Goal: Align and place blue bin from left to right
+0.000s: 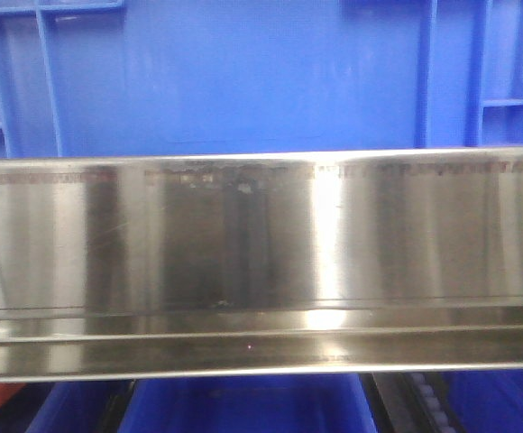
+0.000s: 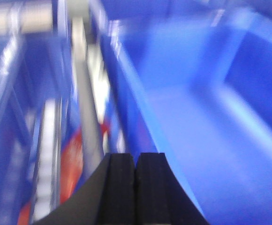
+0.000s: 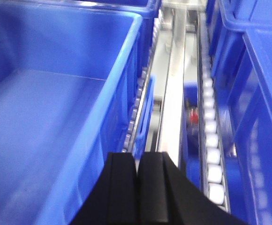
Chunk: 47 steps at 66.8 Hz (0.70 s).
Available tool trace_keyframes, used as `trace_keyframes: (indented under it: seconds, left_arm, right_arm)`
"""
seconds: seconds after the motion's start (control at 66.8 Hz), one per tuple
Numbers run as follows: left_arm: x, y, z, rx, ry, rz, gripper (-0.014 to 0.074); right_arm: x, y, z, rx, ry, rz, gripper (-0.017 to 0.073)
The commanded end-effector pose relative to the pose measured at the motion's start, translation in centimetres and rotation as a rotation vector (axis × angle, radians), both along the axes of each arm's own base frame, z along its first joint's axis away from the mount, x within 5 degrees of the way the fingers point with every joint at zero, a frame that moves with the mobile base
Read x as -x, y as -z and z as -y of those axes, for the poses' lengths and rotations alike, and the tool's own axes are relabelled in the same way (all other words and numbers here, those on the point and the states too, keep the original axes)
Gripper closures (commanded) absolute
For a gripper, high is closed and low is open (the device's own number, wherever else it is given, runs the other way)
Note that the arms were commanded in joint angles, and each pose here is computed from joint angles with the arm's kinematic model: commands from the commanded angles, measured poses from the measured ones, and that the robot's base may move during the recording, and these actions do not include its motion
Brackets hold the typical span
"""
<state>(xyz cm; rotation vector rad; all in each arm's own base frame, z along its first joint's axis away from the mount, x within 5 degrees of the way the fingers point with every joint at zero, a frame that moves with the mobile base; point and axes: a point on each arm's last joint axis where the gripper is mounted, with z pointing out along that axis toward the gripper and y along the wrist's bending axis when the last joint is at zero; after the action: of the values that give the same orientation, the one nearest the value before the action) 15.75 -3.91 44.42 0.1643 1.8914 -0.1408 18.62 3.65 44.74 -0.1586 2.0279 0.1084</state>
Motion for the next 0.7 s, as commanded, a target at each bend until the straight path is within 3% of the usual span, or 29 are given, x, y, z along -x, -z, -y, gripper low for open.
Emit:
trace_keyframes:
  seconds: [0.0, 0.404, 0.689]
  left_arm:
    - [2.4, 1.0, -0.6, 0.043, 0.017, 0.12, 0.0704]
    - [8.9, 9.6, -2.5, 0.053, 0.026, 0.156, 0.0704]
    - [9.7, 11.1, -2.7, 0.062, 0.033, 0.193, 0.0704]
  right_arm:
    - [1.8, 1.1, 0.5, 0.024, -0.015, 0.109, 0.0628]
    - [8.4, 10.4, 1.7, -0.005, -0.034, 0.271, 0.0628]
    - [10.1, 12.4, 2.0, -0.028, -0.041, 0.391, 0.0628]
